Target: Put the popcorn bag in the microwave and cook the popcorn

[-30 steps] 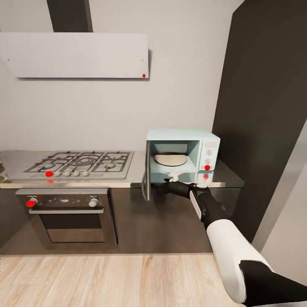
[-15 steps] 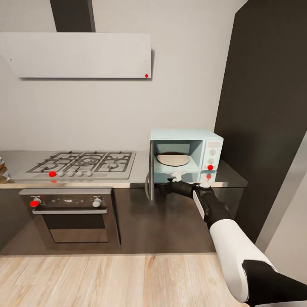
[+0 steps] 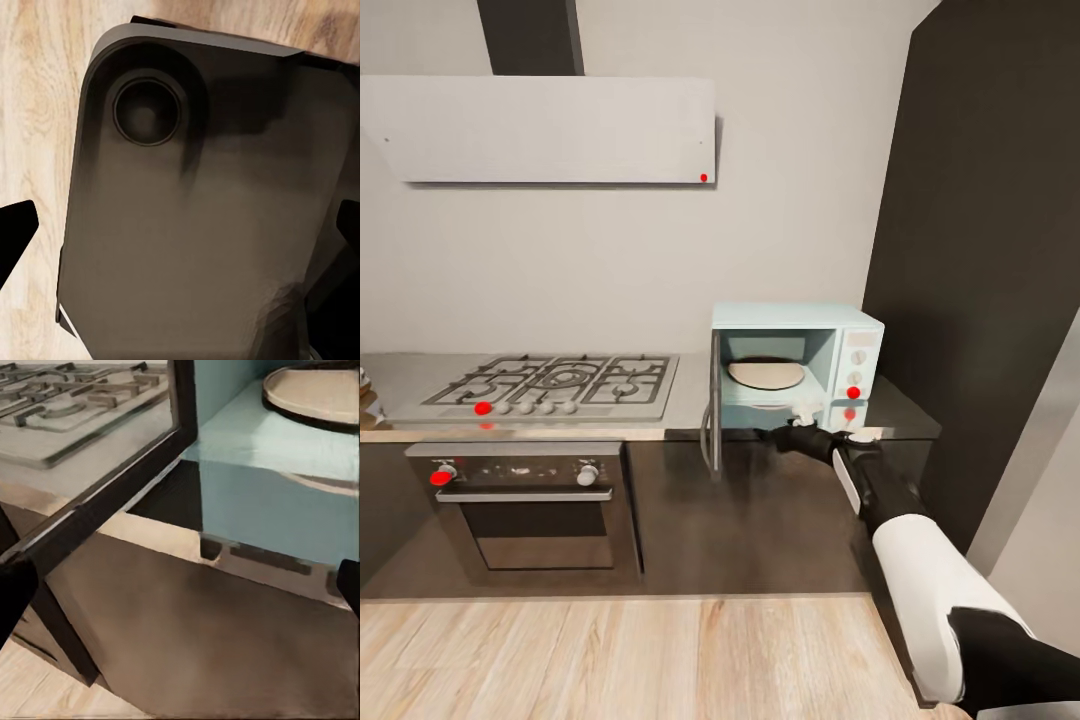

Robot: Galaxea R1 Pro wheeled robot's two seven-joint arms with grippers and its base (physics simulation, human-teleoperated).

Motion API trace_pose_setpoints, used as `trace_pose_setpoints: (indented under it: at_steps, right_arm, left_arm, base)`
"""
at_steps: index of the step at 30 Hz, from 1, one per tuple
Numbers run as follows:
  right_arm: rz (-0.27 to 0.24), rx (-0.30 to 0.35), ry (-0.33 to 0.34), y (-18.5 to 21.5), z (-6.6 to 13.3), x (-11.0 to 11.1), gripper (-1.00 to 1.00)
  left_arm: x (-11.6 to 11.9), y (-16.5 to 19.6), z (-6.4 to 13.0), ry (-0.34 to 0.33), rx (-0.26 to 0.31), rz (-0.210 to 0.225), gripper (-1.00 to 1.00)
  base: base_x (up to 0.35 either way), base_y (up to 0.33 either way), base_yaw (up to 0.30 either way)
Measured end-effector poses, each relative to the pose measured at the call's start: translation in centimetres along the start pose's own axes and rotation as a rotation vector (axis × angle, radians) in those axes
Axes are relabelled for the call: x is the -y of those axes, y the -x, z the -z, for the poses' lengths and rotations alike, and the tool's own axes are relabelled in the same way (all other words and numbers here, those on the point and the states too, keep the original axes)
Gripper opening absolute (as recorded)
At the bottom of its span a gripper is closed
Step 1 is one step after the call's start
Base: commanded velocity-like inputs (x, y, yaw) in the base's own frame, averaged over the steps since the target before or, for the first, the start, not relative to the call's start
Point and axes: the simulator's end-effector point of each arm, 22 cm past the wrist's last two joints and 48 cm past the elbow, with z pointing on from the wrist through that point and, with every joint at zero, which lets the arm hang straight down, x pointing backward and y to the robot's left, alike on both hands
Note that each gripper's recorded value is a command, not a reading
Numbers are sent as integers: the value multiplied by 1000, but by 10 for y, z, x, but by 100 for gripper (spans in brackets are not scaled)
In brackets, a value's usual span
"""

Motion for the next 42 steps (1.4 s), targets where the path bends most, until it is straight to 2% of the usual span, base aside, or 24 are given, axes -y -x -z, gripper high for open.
trace_pose_setpoints:
  at_steps: [4,8,10,12,14,15,18,22,27,30,37,42]
  right_arm:
    - [-70,-186,-113,-95,-2,33,100]
    - [-123,-319,-146,-170,13,47,100]
    - [-145,-386,-160,-211,24,50,100]
    - [-163,-467,-204,-263,43,54,100]
    - [-143,-481,-252,-286,57,66,100]
    - [-135,-508,-270,-310,70,69,100]
    - [-149,-609,-278,-386,111,54,100]
    - [-178,-716,-285,-459,157,30,100]
    - [-222,-870,-273,-550,233,-15,100]
    - [-220,-938,-241,-590,275,-43,100]
    - [-243,-1017,-213,-632,328,-78,100]
    - [-224,-1045,-271,-639,341,-71,100]
  left_arm:
    - [0,0,0,0,0,1,100]
    - [0,0,0,0,0,1,100]
    - [0,0,0,0,0,1,100]
    - [0,0,0,0,0,2,100]
    - [0,0,0,1,0,2,100]
    - [0,0,0,1,0,2,100]
    - [0,0,0,0,0,2,100]
    - [0,0,0,0,0,2,100]
    - [0,0,0,2,0,2,100]
    - [0,0,0,1,0,2,100]
    - [0,0,0,1,0,2,100]
    - [-2,0,0,4,0,4,100]
  base:
    - [0,0,0]
    - [0,0,0]
    - [0,0,0]
    - [0,0,0]
    - [0,0,0]
    - [0,0,0]
    - [0,0,0]
    - [0,0,0]
    - [0,0,0]
    - [0,0,0]
    - [0,0,0]
    - [0,0,0]
